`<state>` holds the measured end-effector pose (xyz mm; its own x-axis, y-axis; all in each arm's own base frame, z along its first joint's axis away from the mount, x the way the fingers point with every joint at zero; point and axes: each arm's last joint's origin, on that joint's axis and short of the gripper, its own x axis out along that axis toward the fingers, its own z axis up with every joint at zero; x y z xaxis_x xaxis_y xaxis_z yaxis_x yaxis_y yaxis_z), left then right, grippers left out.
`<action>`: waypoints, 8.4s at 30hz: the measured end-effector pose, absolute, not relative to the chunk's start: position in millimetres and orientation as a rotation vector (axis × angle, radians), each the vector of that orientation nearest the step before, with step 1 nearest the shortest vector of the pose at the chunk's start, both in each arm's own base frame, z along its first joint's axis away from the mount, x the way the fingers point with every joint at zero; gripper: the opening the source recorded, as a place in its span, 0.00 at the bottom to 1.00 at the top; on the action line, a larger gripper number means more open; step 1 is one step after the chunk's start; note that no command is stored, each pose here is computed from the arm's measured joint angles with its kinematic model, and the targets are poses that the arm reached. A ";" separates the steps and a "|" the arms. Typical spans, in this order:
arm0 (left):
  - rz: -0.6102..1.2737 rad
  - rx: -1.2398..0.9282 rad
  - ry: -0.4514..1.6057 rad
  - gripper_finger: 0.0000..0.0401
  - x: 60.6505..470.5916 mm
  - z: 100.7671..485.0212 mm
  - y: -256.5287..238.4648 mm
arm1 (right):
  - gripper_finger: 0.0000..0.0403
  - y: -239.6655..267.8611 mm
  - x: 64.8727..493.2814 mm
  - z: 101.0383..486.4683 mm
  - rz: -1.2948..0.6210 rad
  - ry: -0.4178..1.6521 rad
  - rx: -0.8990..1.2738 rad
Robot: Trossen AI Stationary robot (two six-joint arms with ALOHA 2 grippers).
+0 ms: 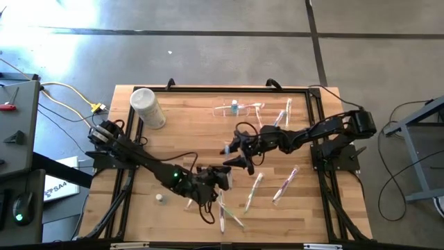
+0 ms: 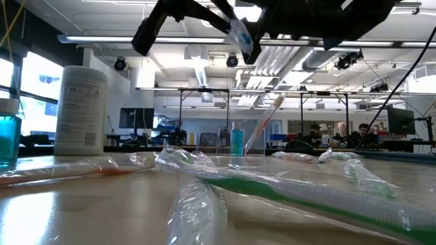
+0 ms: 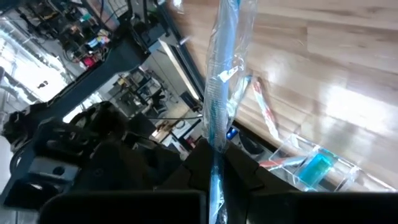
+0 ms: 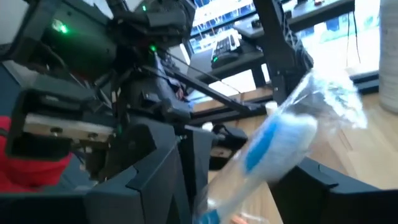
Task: Pick & Place toothbrushing station
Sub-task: Put the bottom blue toothbrush into the transparent organizer
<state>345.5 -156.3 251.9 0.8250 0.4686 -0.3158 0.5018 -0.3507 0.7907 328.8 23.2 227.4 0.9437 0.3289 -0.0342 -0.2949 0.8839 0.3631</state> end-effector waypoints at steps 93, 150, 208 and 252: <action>-0.108 0.188 0.350 0.43 320.8 340.9 -44.6 | 0.03 57.7 298.5 251.8 -0.040 0.138 -0.088; -0.013 0.287 0.327 0.03 346.5 322.4 -45.8 | 0.27 55.5 299.3 252.7 -0.057 0.125 -0.105; 0.483 0.124 0.259 0.03 293.2 295.7 179.9 | 0.72 60.3 258.1 248.7 -0.175 0.443 0.181; 0.469 0.017 0.467 0.07 296.6 247.3 203.7 | 0.72 61.1 258.4 248.5 -0.188 0.433 0.255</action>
<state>296.6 203.7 247.3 0.7886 0.4397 -0.4299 -0.4320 0.8936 0.1216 258.4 61.1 248.5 0.8910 -0.1254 -0.4363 0.2333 0.9510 0.2030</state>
